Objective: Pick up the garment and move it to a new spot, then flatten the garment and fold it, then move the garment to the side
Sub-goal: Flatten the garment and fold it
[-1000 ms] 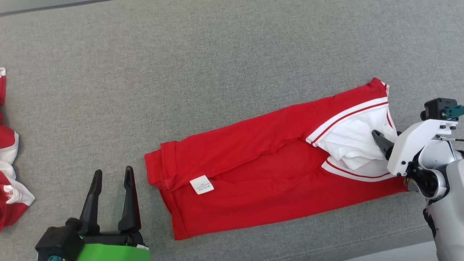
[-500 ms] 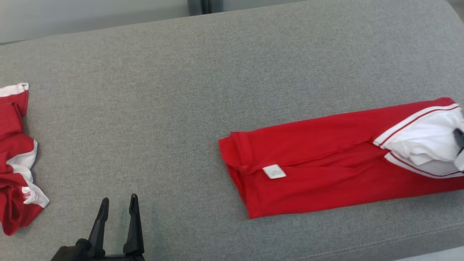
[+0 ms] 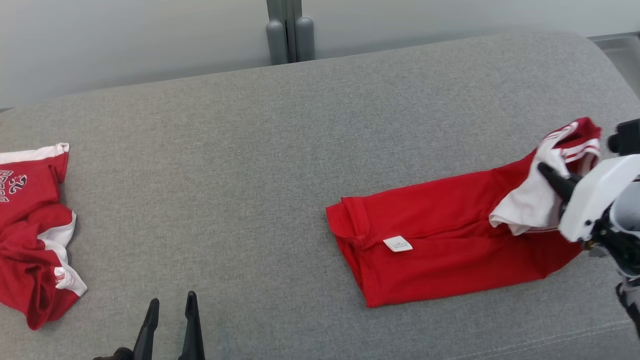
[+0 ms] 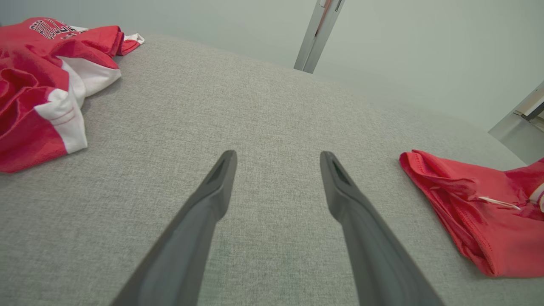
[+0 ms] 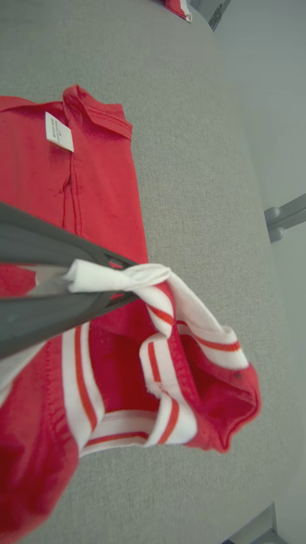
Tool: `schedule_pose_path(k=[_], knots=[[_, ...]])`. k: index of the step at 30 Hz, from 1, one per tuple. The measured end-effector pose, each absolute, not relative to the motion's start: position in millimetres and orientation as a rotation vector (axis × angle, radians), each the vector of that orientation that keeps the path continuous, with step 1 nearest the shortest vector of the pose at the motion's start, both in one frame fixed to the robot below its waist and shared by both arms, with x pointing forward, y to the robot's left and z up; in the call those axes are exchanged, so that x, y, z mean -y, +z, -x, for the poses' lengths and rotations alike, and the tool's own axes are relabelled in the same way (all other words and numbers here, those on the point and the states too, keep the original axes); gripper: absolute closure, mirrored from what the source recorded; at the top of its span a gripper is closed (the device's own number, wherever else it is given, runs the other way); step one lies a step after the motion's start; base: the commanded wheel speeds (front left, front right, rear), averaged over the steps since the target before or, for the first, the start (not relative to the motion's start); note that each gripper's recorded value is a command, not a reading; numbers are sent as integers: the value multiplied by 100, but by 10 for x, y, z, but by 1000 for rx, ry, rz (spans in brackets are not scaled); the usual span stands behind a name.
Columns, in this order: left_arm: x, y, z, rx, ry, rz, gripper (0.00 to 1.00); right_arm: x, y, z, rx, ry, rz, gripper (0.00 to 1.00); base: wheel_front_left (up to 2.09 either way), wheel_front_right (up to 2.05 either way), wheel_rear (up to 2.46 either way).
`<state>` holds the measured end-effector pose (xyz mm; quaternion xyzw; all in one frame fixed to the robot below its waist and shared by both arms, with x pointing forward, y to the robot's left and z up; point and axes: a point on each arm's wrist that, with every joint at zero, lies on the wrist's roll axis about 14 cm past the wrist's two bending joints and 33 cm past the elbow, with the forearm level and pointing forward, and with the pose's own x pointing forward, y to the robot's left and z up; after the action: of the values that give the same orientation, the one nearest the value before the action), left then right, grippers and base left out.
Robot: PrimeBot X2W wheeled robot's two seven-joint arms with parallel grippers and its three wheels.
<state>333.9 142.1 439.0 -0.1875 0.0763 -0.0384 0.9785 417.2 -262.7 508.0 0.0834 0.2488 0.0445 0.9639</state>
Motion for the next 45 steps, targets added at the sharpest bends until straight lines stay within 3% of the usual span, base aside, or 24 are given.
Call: schedule_pose_path(k=[6,15,26,45], knots=[[-1358,4393,-3335,-157,-84,394,0,1757,4814,-4049,-593,293,-194,100,0,0,0],[-1335,4273,-3285,-199,-78,397,0,1012,4508,-4036,-648,415,-252,100,0,0,0],[-1359,4230,-3292,-211,-67,396,0,596,4342,-3995,-688,496,-245,100,0,0,0],[-1346,4221,-3324,-212,-75,392,0,428,4269,-3862,-726,566,-243,100,0,0,0]])
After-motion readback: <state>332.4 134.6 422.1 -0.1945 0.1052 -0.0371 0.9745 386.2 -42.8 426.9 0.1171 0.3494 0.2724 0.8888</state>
